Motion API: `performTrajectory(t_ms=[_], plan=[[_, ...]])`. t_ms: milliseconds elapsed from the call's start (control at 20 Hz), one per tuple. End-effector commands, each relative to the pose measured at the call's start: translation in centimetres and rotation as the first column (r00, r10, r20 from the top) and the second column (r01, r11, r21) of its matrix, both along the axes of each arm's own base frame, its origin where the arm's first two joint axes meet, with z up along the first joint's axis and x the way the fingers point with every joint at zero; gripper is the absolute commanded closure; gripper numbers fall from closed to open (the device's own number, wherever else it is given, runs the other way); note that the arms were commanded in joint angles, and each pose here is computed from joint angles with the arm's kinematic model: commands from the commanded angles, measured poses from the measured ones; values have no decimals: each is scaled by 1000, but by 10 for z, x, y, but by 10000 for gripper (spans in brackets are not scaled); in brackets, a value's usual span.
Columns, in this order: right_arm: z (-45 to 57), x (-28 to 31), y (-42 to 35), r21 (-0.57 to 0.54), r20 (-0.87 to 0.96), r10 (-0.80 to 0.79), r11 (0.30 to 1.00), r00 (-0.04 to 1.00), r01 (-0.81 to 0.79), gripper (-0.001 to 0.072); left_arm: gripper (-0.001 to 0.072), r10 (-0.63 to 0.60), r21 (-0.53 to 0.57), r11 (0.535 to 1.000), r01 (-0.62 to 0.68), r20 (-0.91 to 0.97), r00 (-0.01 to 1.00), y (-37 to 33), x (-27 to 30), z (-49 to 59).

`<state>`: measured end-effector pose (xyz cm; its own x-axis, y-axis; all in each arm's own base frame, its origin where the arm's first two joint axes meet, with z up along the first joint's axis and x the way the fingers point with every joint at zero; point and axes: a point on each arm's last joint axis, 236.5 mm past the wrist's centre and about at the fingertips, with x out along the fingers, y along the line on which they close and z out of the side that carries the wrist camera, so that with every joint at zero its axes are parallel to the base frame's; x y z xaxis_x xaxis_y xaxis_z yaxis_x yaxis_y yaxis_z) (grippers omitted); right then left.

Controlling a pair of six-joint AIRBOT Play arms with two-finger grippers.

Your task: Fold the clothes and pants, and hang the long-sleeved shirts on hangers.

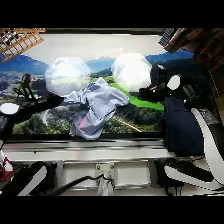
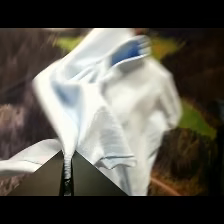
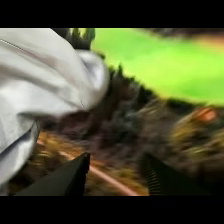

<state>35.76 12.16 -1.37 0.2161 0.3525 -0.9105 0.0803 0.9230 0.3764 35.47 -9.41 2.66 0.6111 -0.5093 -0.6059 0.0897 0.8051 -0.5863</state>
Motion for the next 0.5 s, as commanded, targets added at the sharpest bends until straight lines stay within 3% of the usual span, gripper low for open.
performTrajectory(t_ms=[0, 200, 450], plan=[[-27, 0, 22, 199, -77, -136, 969, 988, 149, 196, 695, 10, 7, 1000, -10, 77, 997, 3, -1, 26], [-48, 20, 51, 313, -123, -206, 920, 971, 234, 197, 695, 10, 4, 1000, -11, 79, 997, 2, -1, 28], [-73, 38, 69, 340, -158, -258, 892, 953, 298, 199, 695, 12, 5, 1000, -12, 80, 997, 3, -1, 28]])
